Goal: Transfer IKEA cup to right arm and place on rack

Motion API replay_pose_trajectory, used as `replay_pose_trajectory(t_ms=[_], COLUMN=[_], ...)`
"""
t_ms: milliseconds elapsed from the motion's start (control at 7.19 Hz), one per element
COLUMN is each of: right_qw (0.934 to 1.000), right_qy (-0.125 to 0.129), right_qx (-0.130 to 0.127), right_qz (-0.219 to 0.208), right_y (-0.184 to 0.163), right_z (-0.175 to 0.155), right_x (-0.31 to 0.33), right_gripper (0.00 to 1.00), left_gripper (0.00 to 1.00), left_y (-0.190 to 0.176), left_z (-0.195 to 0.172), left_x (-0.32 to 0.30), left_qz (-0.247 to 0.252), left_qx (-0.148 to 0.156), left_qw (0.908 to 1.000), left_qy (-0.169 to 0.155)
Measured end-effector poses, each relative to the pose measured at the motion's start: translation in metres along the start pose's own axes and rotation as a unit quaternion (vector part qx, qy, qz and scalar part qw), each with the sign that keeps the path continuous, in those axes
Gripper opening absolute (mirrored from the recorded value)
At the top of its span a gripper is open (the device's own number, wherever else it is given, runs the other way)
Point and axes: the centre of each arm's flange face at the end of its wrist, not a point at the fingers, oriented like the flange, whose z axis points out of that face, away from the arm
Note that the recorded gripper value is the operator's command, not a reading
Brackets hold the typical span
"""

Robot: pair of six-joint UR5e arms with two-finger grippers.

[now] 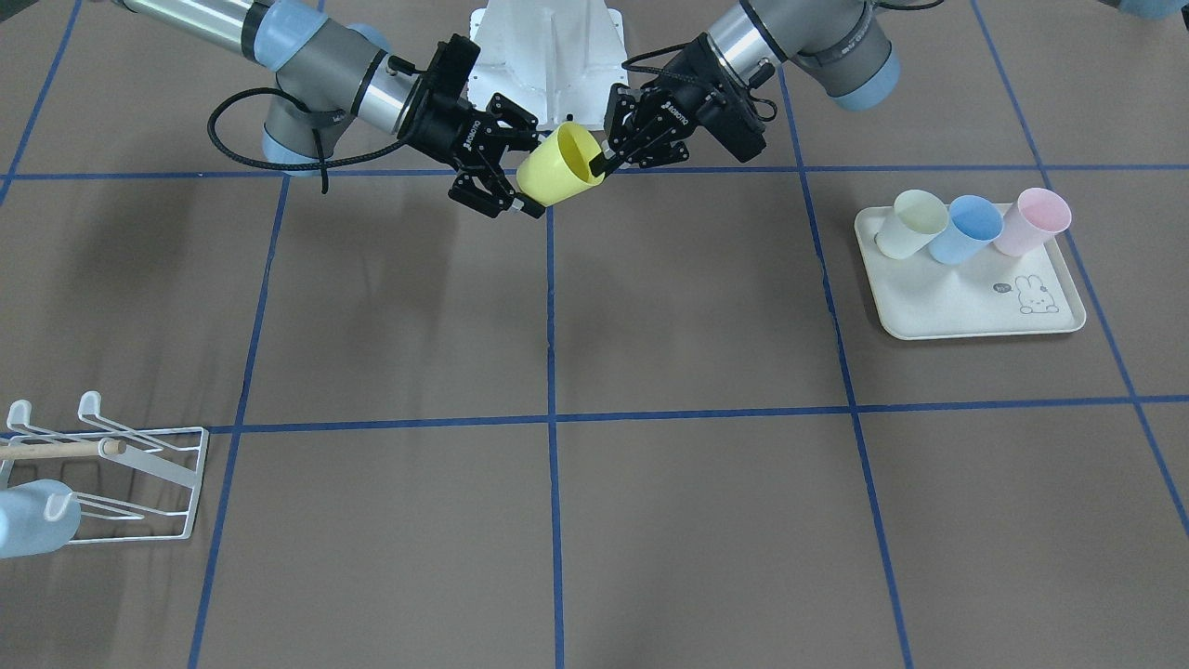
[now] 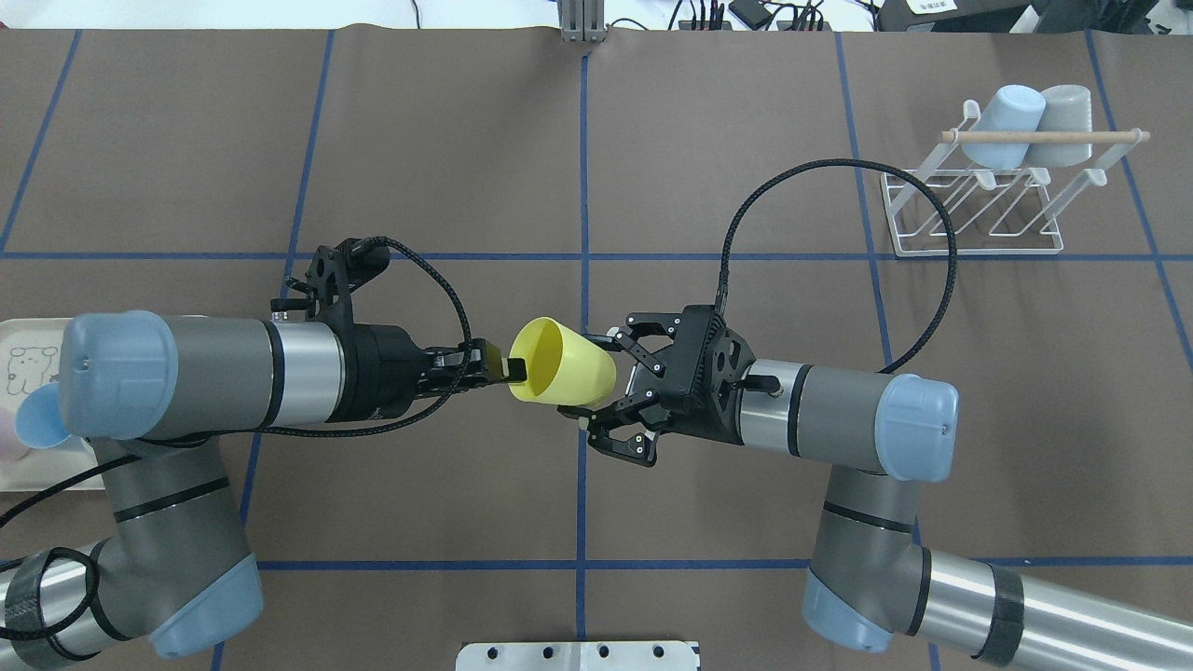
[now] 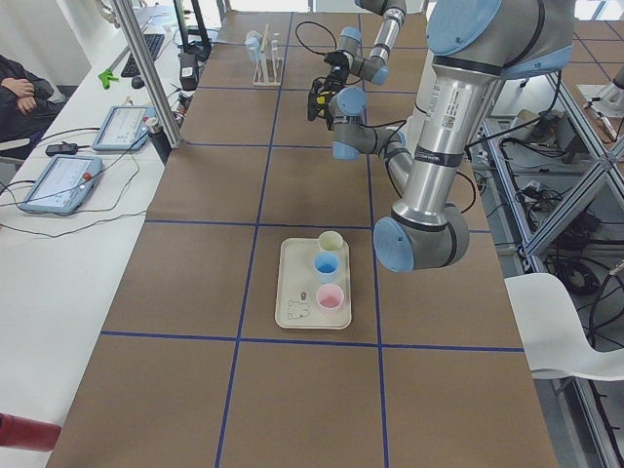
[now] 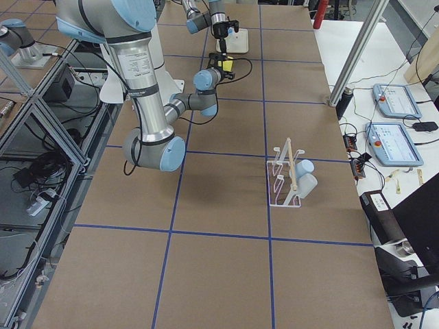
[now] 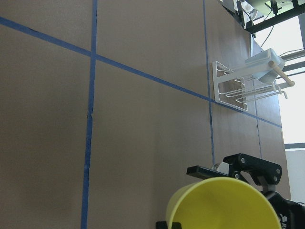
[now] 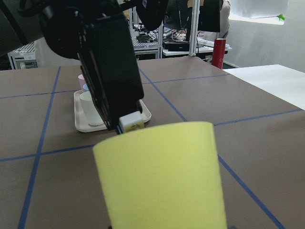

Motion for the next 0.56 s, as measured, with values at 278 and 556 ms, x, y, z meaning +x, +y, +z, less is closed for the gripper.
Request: replay_pose_trajectory(t_ms=[278, 556], right_qw=[1.0000, 1.0000], right_qy=[0.000, 0.000], right_qx=[0.001, 0.000], right_qz=[0.004, 0.008], right_y=[-0.0007, 0.0002], right_z=[-0.0004, -0.0005], right_x=[0.0002, -0.0001], right_gripper=[0.61, 0.41], left_gripper=[0.00, 0.99], left_y=[0.0000, 0.0004], left_z=[0.0000, 0.0000], left_x=[0.0005, 0.0010], left_qz=[0.000, 0.002], left_qx=[0.000, -0.002], left_qw=[1.0000, 1.0000], left_qy=[0.000, 0.001])
